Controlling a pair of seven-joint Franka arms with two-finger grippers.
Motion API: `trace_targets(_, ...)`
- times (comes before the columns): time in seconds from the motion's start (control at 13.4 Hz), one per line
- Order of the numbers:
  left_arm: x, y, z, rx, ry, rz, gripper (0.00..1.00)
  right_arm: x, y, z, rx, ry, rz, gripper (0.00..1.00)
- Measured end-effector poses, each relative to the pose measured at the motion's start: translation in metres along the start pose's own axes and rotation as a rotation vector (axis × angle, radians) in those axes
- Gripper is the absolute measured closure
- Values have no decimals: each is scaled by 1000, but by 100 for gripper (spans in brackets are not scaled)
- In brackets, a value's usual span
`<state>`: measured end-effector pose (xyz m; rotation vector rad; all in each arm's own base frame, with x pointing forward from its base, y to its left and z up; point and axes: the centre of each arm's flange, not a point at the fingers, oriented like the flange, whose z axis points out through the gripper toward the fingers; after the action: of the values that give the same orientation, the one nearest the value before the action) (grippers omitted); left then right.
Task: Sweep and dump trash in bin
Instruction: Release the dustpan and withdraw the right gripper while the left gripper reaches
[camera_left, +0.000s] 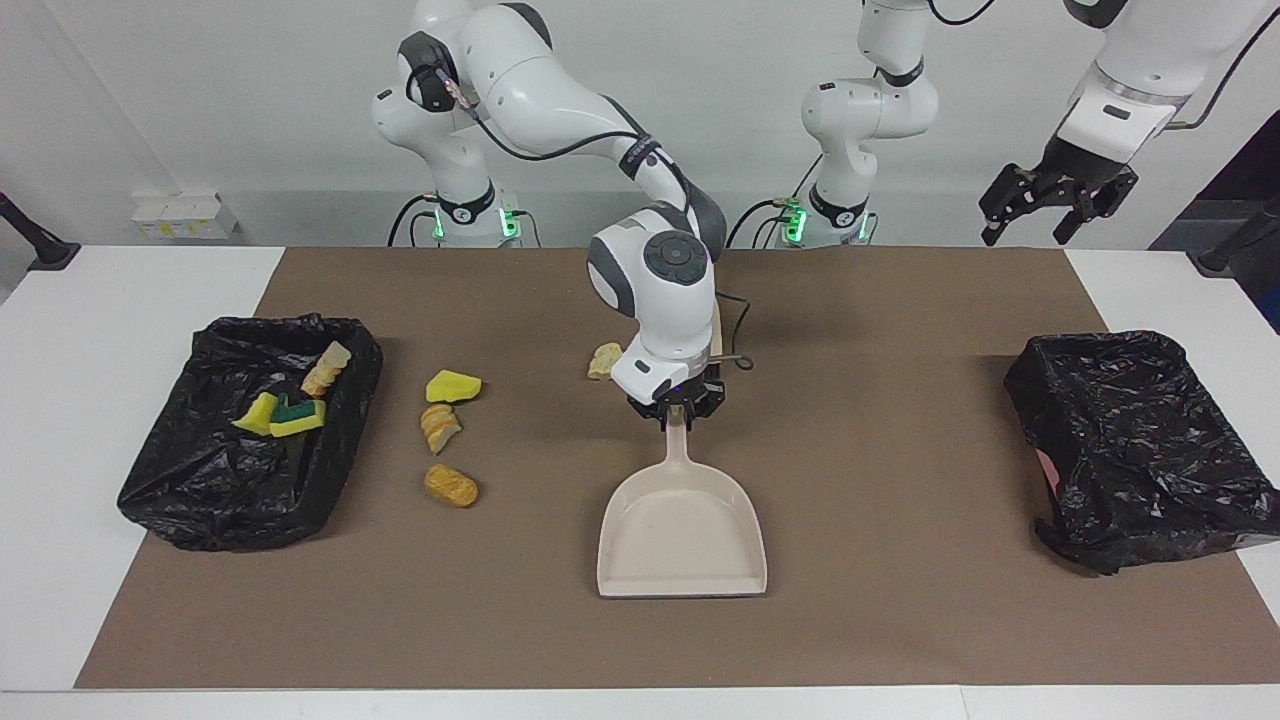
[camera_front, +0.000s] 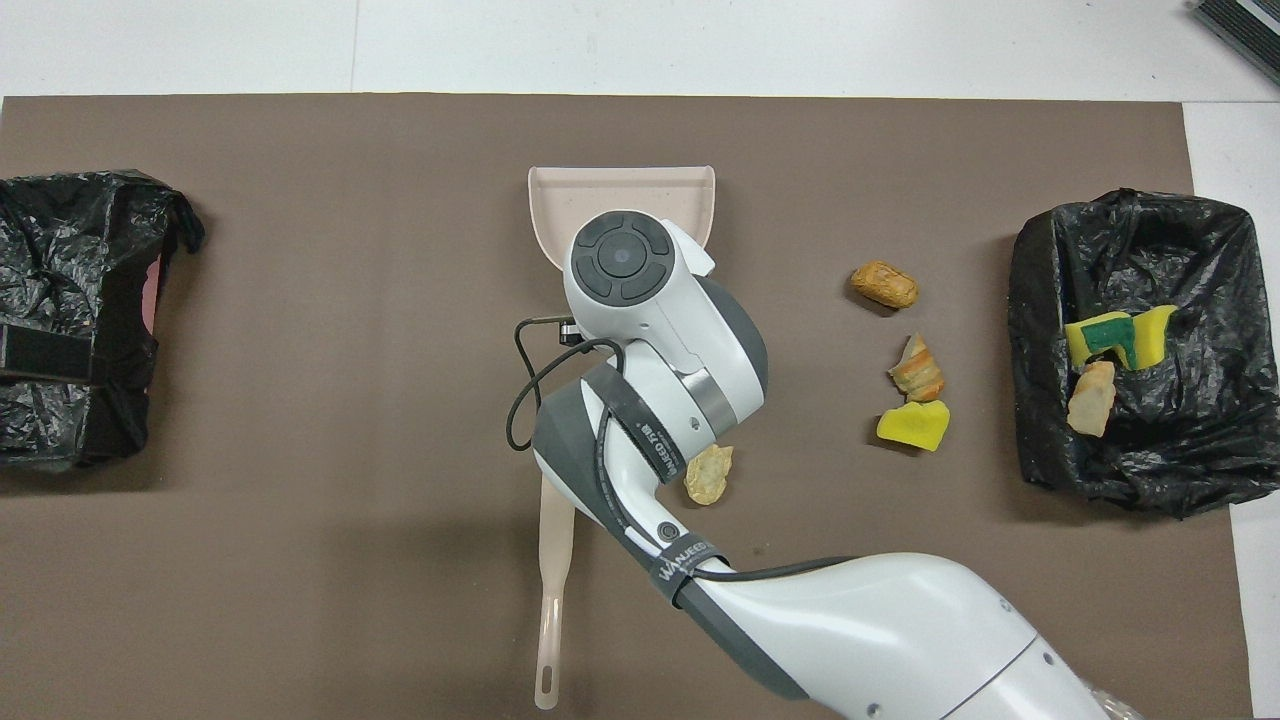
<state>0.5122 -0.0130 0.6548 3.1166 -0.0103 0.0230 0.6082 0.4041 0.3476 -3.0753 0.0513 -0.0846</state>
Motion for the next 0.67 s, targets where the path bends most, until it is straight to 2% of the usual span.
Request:
trace_targets(0.3,0,1,0,0,1,3,0,0,2,2,9,13,0,1)
trace_targets(0.37,1,2,-1,0,11,5,0,-1,2,-6,6,8,0,0)
trace_targets(0.52,9,3,-4,-1,74,7,0,-11,1,-26,-19,-30,-10,0)
trace_targets(0.67,22,6,-2,-2,129,11,0,-37,-15,-50,-43,-69,-29,0)
